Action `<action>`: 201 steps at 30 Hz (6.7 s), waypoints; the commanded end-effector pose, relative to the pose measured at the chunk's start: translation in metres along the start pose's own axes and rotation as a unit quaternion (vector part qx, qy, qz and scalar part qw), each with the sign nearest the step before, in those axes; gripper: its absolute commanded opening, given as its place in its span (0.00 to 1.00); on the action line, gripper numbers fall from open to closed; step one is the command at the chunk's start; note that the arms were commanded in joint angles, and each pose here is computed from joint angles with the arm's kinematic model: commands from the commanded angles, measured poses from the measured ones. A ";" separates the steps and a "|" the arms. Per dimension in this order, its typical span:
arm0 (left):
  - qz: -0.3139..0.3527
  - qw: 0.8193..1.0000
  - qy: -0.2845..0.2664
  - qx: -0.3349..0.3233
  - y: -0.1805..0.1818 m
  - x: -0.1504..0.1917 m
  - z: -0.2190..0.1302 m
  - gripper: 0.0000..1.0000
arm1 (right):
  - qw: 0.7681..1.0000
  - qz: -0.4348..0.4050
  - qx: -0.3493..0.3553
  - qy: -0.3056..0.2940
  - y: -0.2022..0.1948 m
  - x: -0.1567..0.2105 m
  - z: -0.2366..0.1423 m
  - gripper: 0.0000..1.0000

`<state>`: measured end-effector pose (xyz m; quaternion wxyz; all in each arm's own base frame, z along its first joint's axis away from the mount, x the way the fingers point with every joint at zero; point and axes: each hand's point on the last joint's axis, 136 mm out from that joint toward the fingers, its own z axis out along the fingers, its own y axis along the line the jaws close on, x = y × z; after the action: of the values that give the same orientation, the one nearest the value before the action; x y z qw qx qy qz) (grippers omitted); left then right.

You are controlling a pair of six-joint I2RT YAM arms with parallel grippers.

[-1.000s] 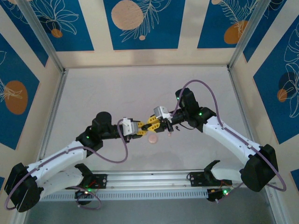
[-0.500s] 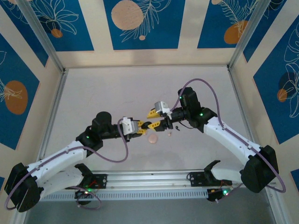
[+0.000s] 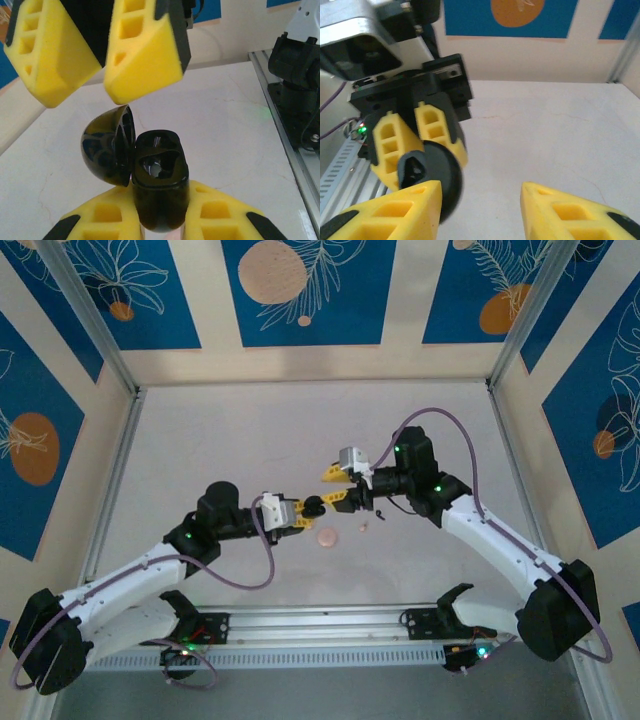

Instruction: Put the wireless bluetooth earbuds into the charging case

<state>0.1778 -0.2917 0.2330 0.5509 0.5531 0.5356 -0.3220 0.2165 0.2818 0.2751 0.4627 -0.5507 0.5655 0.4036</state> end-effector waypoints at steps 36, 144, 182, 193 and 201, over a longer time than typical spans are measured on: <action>-0.057 0.998 0.015 -0.026 -0.002 0.061 0.016 0.16 | 0.715 0.456 0.244 0.471 -0.079 0.233 -0.076 0.44; -0.082 0.982 -0.101 -0.140 0.069 0.026 0.062 0.14 | 0.930 0.297 0.172 -0.127 -0.051 0.027 -0.019 0.18; -0.068 0.981 -0.134 -0.122 0.061 0.009 0.053 0.13 | 0.931 0.305 0.170 -0.106 -0.054 0.042 -0.009 0.33; -0.088 0.974 -0.101 -0.181 0.075 0.026 0.041 0.13 | 0.931 0.303 0.171 -0.114 -0.053 0.022 -0.024 0.44; -0.200 0.942 -0.045 -0.267 0.110 0.069 -0.005 0.10 | 0.911 0.361 0.200 -0.010 -0.058 0.038 -0.027 0.45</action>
<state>0.2853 -0.2732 0.2102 0.6442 0.3068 0.6327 -0.3009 0.2748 0.2469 0.2647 0.4342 -0.2047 0.7483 0.4579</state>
